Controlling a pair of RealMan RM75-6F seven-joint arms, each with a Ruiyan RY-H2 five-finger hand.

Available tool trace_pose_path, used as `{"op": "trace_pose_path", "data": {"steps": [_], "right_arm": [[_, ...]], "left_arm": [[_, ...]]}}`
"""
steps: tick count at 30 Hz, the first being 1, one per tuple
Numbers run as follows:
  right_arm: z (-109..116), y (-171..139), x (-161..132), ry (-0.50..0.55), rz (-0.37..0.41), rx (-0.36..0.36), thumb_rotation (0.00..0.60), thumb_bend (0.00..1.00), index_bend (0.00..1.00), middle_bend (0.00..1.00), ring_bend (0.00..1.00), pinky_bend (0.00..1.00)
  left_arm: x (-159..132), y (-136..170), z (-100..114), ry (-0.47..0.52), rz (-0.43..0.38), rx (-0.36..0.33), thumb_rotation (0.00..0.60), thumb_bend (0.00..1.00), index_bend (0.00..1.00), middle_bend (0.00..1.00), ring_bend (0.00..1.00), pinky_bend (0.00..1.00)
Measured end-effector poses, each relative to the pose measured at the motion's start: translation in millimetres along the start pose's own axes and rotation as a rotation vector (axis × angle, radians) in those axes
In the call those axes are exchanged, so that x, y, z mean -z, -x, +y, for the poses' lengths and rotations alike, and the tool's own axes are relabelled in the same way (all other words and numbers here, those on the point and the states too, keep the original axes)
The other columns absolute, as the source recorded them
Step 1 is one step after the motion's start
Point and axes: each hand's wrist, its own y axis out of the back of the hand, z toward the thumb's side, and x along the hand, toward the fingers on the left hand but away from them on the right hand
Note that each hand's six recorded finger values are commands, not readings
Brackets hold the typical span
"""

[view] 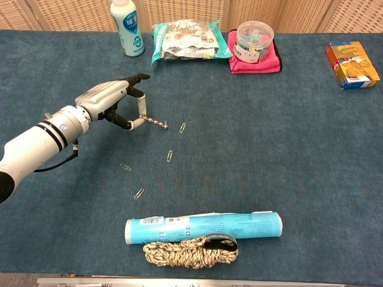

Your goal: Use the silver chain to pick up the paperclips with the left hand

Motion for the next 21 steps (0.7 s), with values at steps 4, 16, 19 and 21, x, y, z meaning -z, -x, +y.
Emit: {"op": "trace_pose_path", "data": {"steps": [4,16,19,21], "right_arm": [[-2,0,2,0.006,-0.005,-0.004,0.6,0.0,0.0,0.06,0.03,0.22],[1,-2,0,0.017,0.004,0.011,0.6,0.0,0.0,0.06,0.03,0.22],[2,-3,-1,0.019,0.006,0.01,0.6,0.0,0.0,0.06,0.03,0.22],[1,-4,-1,0.021,0.008,0.008,0.6,0.0,0.0,0.06,0.03,0.22]], "left_arm": [[-1,-1,0,0.004,-0.004,-0.001,0.6,0.36,0.59,0.0,0.0,0.06],[-12,-1,5,0.033,-0.03,-0.012,0.6,0.36,0.59,0.0,0.0,0.06],[-15,-1,6,0.034,-0.038,-0.01,0.6,0.36,0.59,0.0,0.0,0.06],[-17,-2,4,0.036,-0.042,-0.007,0.6,0.36,0.59,0.0,0.0,0.06]]}}
